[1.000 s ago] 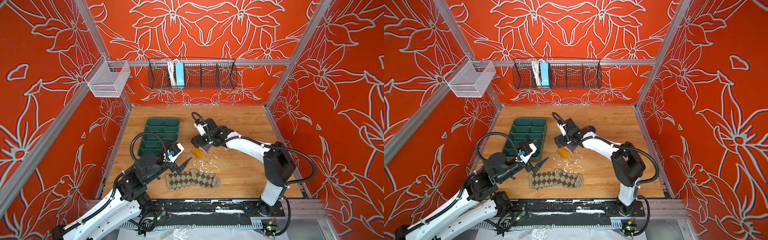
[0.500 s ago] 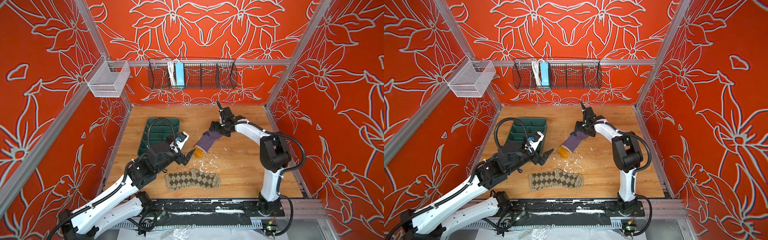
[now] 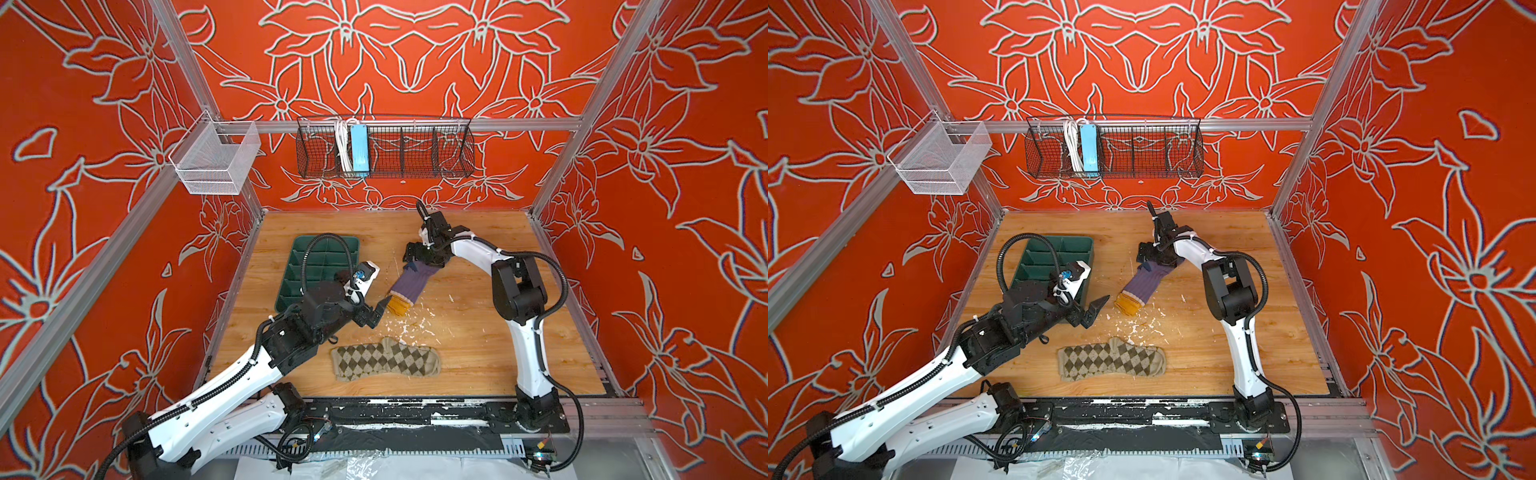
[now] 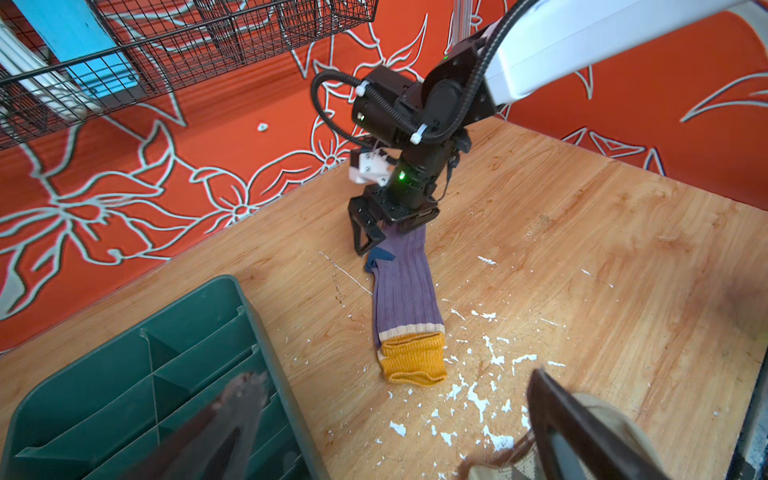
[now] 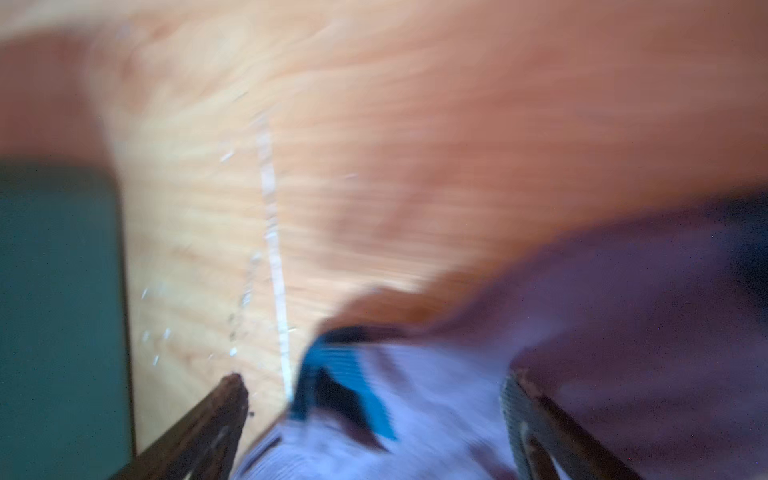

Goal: Roll the socks

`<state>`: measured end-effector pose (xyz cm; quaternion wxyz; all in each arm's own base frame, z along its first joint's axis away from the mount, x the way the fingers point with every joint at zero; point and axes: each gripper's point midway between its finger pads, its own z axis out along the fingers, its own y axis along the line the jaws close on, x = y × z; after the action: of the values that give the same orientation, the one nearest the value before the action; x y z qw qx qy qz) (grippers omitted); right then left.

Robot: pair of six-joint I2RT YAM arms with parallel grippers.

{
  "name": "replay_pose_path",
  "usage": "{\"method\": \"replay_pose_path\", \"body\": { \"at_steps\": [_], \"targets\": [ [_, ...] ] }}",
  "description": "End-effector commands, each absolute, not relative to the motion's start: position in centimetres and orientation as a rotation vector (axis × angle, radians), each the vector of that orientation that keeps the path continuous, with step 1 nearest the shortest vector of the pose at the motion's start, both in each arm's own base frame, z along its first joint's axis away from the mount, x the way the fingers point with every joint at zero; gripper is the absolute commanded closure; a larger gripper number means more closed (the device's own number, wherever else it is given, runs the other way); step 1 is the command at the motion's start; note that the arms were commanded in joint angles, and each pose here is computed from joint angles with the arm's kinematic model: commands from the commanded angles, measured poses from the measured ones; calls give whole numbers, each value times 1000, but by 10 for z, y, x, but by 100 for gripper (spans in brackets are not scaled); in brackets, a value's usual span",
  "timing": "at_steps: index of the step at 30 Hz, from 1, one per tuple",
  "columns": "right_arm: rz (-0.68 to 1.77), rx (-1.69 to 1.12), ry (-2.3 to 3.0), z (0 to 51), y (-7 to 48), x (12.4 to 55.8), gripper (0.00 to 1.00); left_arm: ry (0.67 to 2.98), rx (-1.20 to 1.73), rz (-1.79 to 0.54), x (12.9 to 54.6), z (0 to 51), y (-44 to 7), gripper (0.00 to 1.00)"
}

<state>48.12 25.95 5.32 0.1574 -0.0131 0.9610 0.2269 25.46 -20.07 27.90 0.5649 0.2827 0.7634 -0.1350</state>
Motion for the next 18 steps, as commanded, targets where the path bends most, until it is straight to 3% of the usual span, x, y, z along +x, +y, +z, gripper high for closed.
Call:
{"method": "replay_pose_path", "body": {
  "at_steps": [1,6,11,15,18],
  "targets": [
    [825,-323,2754,48,294,468,2,1733,645,-372,254,292,-206,2],
    [1001,-516,2735,63,316,461,2,1675,707,-403,246,293,-212,2],
    [1018,-642,2590,121,317,447,2,1659,774,-391,241,293,-214,2],
    [846,-838,2497,149,303,400,3,1581,887,-375,229,299,-218,2],
    [565,-1035,2460,135,289,353,4,1491,1032,-343,213,297,-220,1]
  ]
}}
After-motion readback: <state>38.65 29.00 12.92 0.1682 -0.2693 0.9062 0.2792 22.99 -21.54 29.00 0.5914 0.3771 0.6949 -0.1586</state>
